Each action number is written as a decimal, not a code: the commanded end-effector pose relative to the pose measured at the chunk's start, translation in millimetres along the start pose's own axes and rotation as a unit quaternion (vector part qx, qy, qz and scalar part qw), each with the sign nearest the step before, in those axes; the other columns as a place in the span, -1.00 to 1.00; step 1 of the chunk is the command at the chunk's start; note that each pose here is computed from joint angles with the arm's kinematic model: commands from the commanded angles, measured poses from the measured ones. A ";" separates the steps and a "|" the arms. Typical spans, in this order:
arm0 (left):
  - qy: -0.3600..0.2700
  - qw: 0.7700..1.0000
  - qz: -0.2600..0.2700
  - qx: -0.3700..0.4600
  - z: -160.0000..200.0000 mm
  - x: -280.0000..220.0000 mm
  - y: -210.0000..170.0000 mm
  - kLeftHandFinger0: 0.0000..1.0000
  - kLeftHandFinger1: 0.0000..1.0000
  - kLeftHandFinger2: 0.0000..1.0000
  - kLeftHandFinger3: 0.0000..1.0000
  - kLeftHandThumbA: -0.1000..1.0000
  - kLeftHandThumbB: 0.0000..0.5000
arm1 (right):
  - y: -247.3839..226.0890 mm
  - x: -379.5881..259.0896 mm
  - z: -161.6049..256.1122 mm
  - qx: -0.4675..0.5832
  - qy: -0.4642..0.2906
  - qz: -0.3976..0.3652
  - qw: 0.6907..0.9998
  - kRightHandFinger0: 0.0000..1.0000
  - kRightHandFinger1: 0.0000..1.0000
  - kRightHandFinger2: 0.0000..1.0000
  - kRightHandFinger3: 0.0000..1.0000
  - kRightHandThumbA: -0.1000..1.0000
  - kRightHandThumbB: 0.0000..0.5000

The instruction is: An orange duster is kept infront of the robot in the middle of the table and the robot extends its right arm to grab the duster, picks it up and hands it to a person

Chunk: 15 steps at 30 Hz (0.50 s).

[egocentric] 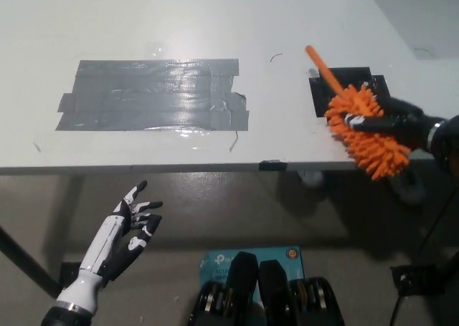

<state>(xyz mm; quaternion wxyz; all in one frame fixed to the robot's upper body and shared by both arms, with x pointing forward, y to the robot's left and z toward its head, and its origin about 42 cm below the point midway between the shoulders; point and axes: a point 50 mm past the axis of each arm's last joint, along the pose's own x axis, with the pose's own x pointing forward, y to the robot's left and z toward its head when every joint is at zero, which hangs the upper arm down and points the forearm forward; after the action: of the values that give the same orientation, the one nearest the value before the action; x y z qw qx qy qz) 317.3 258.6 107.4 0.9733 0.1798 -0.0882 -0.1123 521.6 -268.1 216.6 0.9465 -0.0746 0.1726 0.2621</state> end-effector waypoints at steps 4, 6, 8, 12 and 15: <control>-0.056 0.998 -0.010 0.017 20.4 13.5 8.3 0.35 0.40 0.58 1.00 0.62 -0.76 | 79.3 -14.7 78.9 0.140 -0.217 0.251 0.933 -1.00 -0.49 0.44 0.39 -1.00 -0.45; -0.057 0.998 -0.011 0.017 20.2 12.9 8.6 0.35 0.40 0.58 1.00 0.62 -0.76 | 86.9 -14.7 81.4 0.143 -0.220 0.253 0.931 -1.00 -0.38 0.44 0.51 -1.00 -0.46; -0.058 0.998 -0.010 0.017 20.2 12.5 9.0 0.34 0.39 0.58 1.00 0.61 -0.76 | 91.8 -14.9 84.8 0.146 -0.223 0.253 0.930 -1.00 -0.34 0.43 0.62 -1.00 -0.46; -0.057 0.998 -0.010 0.019 20.8 11.9 11.3 0.34 0.38 0.57 1.00 0.62 -0.73 | 98.4 -17.0 94.7 0.162 -0.234 0.260 0.923 -1.00 -0.48 0.43 0.42 -1.00 -0.47; -0.056 0.998 -0.010 0.019 21.1 11.3 11.5 0.34 0.39 0.58 1.00 0.63 -0.75 | 102.5 -18.6 102.9 0.181 -0.242 0.266 0.916 -1.00 -0.51 0.42 0.33 -1.00 -0.43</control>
<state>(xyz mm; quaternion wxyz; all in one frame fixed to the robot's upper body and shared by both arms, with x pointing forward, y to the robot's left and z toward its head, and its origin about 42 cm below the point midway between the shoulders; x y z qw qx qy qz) 317.2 258.7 105.5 0.9736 0.1795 -0.0847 -0.1127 495.3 -212.6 205.1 0.9261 0.0343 0.1390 0.3492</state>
